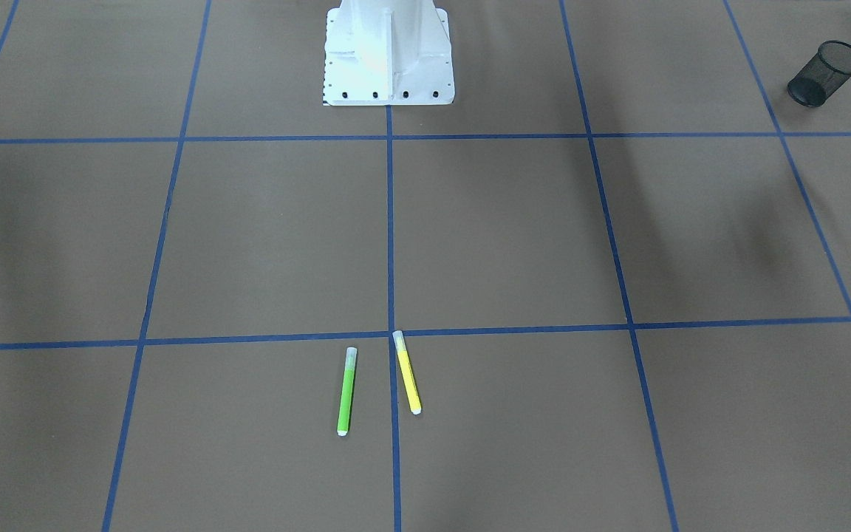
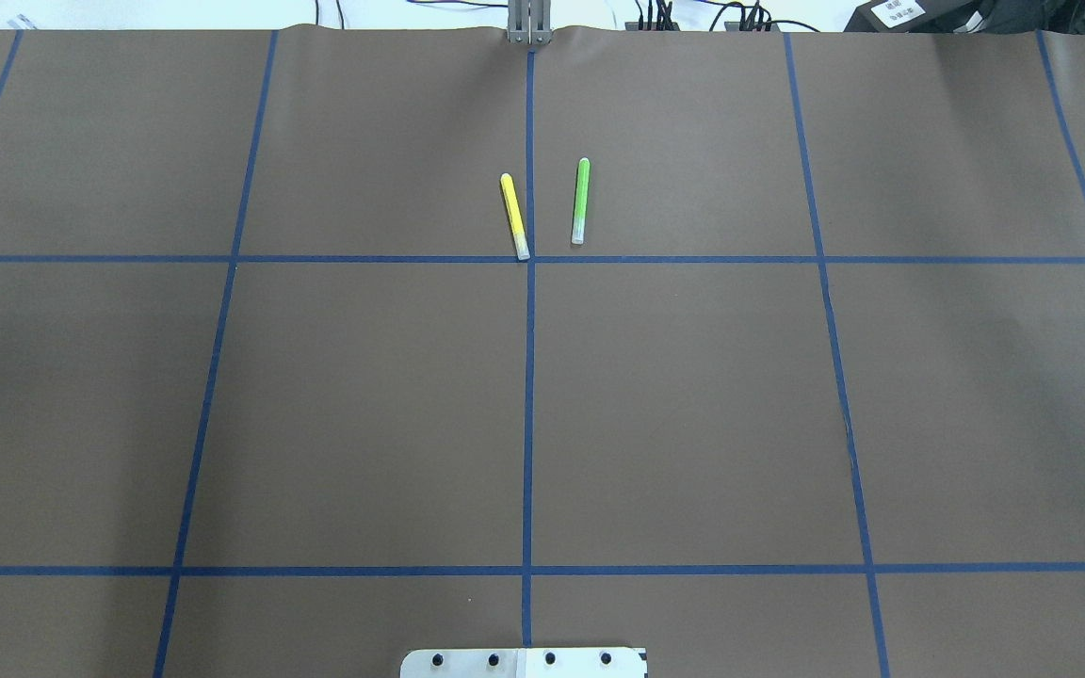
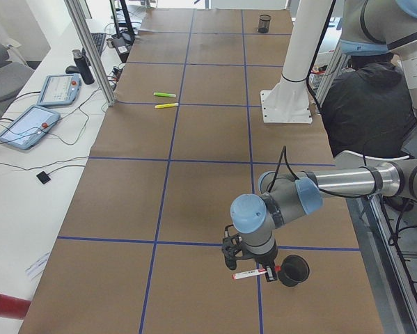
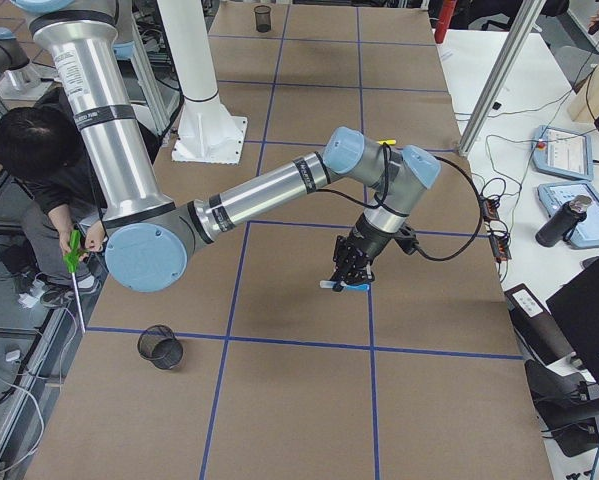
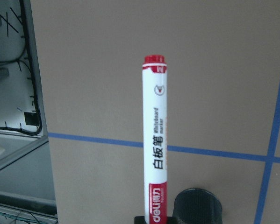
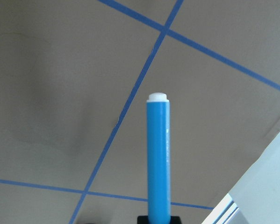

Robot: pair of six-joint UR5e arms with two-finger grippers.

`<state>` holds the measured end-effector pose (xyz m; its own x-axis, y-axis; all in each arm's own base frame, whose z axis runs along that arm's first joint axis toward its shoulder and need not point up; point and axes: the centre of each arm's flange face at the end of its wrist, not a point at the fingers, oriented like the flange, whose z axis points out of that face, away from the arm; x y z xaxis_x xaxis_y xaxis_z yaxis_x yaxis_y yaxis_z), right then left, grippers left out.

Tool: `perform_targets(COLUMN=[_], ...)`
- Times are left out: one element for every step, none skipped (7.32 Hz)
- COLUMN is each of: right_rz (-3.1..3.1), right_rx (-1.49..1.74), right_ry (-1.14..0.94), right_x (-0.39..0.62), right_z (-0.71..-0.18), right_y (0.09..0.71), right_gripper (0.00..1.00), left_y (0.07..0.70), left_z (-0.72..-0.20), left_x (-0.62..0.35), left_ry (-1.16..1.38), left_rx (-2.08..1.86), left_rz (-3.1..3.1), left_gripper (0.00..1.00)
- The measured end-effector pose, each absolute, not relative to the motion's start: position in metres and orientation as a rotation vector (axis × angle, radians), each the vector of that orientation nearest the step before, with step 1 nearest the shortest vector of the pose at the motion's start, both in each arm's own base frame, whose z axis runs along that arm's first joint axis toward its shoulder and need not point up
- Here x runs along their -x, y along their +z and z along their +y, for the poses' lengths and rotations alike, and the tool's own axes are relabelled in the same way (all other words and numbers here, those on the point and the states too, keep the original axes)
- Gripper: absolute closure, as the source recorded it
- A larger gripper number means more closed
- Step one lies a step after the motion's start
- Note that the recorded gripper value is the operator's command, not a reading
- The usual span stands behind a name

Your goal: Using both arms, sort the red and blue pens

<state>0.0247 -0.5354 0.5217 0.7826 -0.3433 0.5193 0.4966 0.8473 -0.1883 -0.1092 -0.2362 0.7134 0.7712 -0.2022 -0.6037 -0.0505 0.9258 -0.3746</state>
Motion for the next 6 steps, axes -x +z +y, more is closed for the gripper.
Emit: perform_targets(right_rz=[-0.541,-0.565,-0.576,-0.58,-0.582,-0.585], right_rx=[0.335,0.341,0.341,0.338,0.334,0.328], right_ry=[-0.429,-0.412,-0.404,-0.399,-0.397,-0.396], right_x=[-0.032,-0.035,-0.036,-0.037,-0.037,-0.037], right_z=[-0.524,-0.515,-0.507,-0.5,-0.496,-0.495], right_y=[0.526,0.525,0.521,0.517,0.515,0.512], right_gripper=[1.0,1.0,1.0,1.0,1.0,1.0], left_y=[0.726,0.734,0.737,0.735,0.734,0.737], left_z=[-0.206,-0.181,-0.158,-0.139,-0.127,-0.119], left_x=[0.112,0.115,0.117,0.117,0.114,0.109], left_ry=[-0.191,-0.297,-0.406,-0.514,-0.598,-0.665], left_rx=[0.456,0.545,0.644,0.738,0.813,0.868], left_rz=[0.775,0.841,0.901,0.968,1.026,1.076], left_gripper=[1.0,1.0,1.0,1.0,1.0,1.0])
